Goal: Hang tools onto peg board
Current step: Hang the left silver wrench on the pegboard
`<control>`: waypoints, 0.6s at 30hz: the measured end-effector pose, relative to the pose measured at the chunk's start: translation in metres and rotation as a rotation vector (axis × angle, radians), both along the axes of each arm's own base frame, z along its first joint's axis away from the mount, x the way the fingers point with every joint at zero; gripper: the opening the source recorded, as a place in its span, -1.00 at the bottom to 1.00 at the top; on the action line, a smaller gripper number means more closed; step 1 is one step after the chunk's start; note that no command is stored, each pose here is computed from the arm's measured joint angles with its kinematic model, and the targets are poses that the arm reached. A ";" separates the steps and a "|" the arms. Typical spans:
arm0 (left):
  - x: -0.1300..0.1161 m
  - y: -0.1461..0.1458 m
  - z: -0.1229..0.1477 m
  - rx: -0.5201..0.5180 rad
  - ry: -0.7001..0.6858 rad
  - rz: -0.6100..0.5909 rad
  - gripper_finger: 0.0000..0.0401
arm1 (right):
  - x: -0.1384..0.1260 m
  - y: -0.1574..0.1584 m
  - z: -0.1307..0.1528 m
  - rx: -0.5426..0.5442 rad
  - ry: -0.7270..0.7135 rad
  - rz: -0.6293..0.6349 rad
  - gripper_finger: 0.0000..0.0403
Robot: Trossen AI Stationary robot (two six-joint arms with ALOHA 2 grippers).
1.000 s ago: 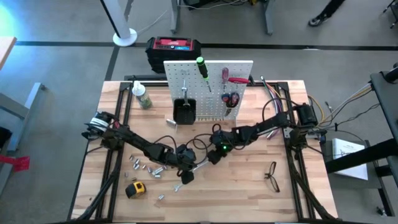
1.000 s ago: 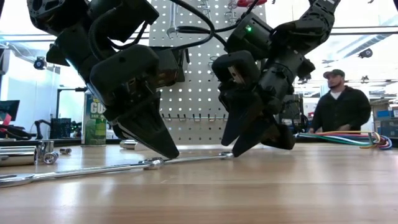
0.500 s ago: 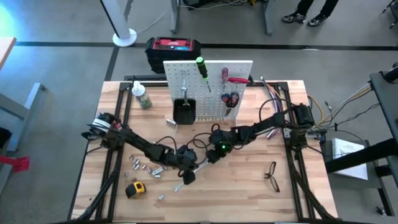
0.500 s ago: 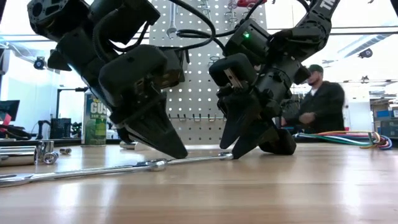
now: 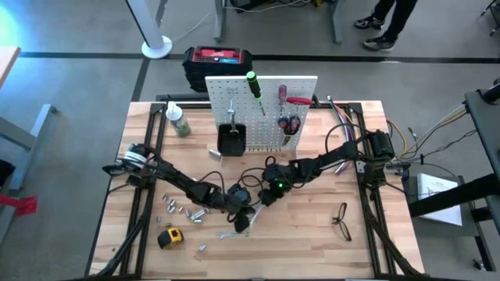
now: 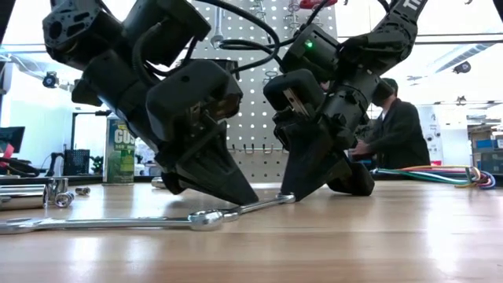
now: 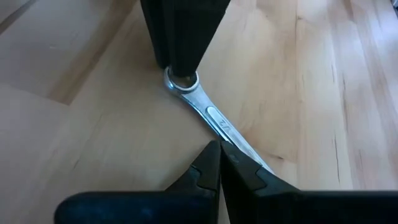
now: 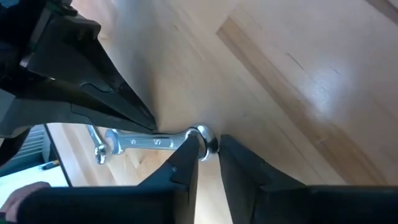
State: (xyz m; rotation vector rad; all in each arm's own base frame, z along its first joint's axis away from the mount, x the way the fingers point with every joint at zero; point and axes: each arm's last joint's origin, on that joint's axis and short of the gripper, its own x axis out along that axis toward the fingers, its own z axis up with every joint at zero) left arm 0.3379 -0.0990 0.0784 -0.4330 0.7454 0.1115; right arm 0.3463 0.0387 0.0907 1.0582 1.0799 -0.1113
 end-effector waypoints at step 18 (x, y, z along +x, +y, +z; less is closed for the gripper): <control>0.001 0.001 0.004 0.002 -0.015 0.007 -1.00 | -0.003 -0.001 0.014 -0.210 -0.086 0.053 -1.00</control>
